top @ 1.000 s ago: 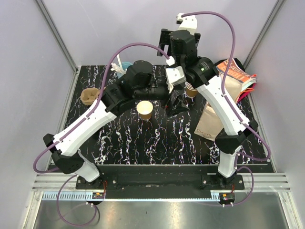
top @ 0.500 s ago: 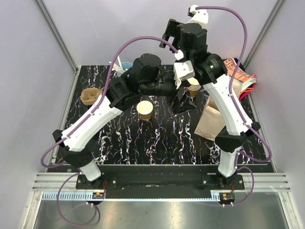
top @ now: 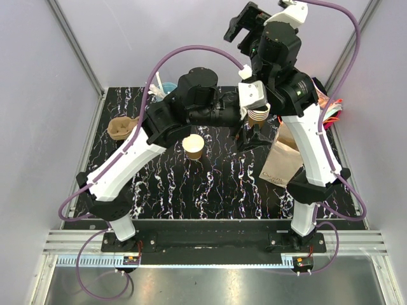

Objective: Pack the takeout coffee

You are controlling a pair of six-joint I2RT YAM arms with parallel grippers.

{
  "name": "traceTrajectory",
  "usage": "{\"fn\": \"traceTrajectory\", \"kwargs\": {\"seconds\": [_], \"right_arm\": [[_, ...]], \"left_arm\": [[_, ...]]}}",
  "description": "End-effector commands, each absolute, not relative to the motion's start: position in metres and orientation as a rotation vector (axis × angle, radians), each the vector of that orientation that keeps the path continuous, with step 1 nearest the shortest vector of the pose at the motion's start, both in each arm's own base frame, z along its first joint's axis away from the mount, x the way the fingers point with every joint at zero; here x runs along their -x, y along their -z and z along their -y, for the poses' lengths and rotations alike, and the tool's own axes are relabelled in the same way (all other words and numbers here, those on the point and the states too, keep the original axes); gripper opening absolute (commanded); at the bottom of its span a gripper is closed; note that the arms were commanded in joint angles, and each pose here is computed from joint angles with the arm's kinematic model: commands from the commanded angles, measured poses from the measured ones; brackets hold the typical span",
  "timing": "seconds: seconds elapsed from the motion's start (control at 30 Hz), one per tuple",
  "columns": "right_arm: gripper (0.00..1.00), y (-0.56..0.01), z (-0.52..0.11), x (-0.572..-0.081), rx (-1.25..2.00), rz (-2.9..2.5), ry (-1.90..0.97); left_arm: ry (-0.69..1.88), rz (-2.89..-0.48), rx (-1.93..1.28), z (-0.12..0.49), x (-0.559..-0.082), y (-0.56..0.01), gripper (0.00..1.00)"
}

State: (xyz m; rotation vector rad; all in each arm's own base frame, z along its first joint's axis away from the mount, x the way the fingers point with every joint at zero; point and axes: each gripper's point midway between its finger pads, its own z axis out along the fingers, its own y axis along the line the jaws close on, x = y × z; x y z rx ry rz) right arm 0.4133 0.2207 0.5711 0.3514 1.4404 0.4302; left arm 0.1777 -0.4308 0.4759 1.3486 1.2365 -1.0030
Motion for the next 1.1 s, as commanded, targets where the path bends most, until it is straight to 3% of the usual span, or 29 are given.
{"fn": "traceTrajectory", "kwargs": {"seconds": [0.0, 0.13, 0.3, 0.5, 0.63, 0.73, 0.83, 1.07], "right_arm": [[1.0, -0.6, -0.189, -0.402, -0.56, -1.285, -0.326], [1.0, -0.626, -0.164, -0.39, -0.529, -1.214, -0.228], [1.0, -0.615, -0.166, -0.394, -0.418, -1.247, -0.113], [1.0, -0.583, -0.132, -0.386, -0.679, -1.264, -0.022], [1.0, -0.585, -0.137, -0.382, -0.651, -1.28, -0.046], [1.0, -0.581, -0.15, -0.381, -0.592, -1.312, -0.078], [1.0, -0.571, -0.166, -0.38, -0.538, -1.351, -0.054], [1.0, -0.556, -0.179, -0.383, -0.475, -1.39, 0.009]], "left_arm": [[1.048, -1.043, -1.48, 0.436, -0.142, -0.488, 0.99], [0.893, -1.088, -1.406, 0.407, -0.165, -0.498, 0.99], [0.796, -1.178, -1.202, 0.357, -0.209, -0.518, 0.99], [0.621, -1.337, -0.97, 0.324, -0.256, -0.502, 0.99], [0.326, -1.471, -0.431, 0.259, -0.316, -0.508, 0.99], [0.149, -1.474, -0.221, 0.226, -0.338, -0.503, 0.99], [-0.003, -1.458, 0.0, 0.191, -0.349, -0.5, 0.99], [-0.111, -1.42, 0.053, 0.169, -0.346, -0.501, 0.99]]}}
